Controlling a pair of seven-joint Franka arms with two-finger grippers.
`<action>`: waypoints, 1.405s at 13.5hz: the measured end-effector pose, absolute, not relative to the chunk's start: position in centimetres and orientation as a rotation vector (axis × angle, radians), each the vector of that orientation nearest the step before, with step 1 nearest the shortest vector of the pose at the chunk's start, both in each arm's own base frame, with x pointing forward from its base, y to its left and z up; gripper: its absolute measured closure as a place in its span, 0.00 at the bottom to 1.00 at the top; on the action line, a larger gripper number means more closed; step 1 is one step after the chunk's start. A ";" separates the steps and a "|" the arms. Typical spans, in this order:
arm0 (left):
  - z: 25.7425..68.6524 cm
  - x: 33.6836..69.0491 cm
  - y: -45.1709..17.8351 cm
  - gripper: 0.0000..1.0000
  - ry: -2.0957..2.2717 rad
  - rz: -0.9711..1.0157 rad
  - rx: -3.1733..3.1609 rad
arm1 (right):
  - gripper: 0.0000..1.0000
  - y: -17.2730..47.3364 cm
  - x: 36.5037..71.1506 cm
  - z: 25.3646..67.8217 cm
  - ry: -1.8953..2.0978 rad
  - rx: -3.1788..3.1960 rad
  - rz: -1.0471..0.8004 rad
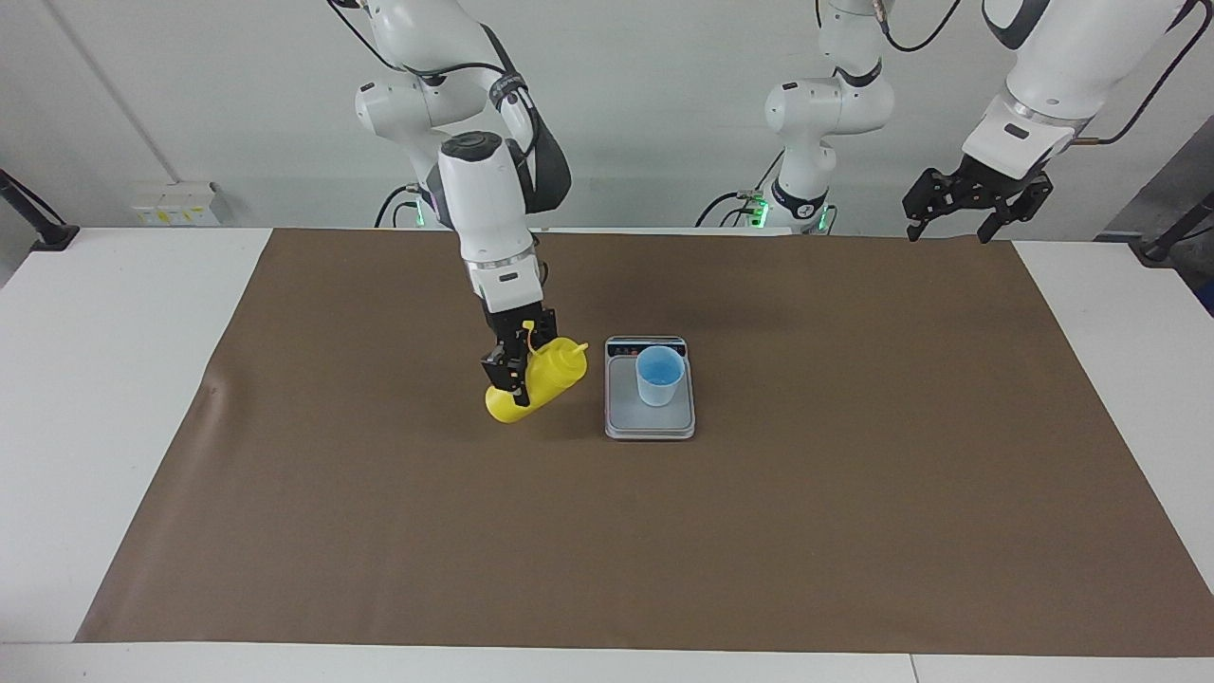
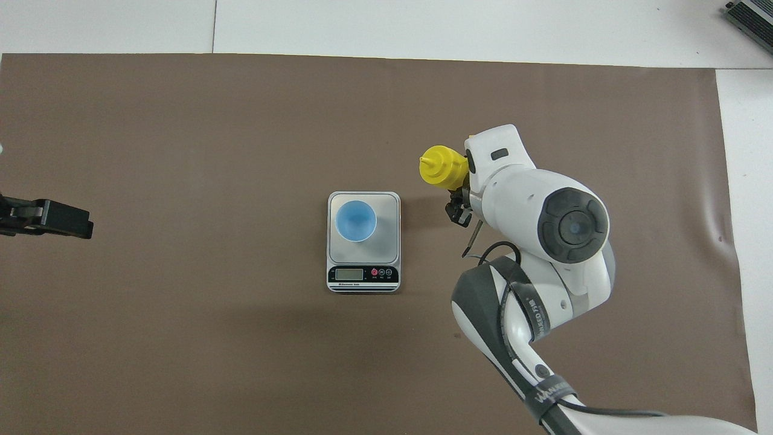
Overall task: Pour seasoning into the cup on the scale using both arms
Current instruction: 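Lift the yellow bottle with the right gripper toward the blue cup, then tilt the yellow bottle over the blue cup with the right gripper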
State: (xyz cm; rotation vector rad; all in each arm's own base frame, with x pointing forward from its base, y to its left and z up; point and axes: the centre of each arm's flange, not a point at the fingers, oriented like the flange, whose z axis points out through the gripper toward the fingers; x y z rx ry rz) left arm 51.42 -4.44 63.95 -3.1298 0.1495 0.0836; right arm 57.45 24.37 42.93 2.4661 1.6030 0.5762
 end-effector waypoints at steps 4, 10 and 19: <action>63.9 51.4 -4.4 0.00 0.148 0.084 -3.130 | 0.41 27.4 57.1 41.2 1.717 2.222 0.475; 63.9 51.4 -4.4 0.00 0.148 0.085 -3.130 | 0.41 29.9 55.8 40.1 1.836 1.920 0.364; 63.9 51.4 -4.4 0.00 0.148 0.085 -3.130 | 0.41 35.8 54.2 36.9 1.888 1.597 0.150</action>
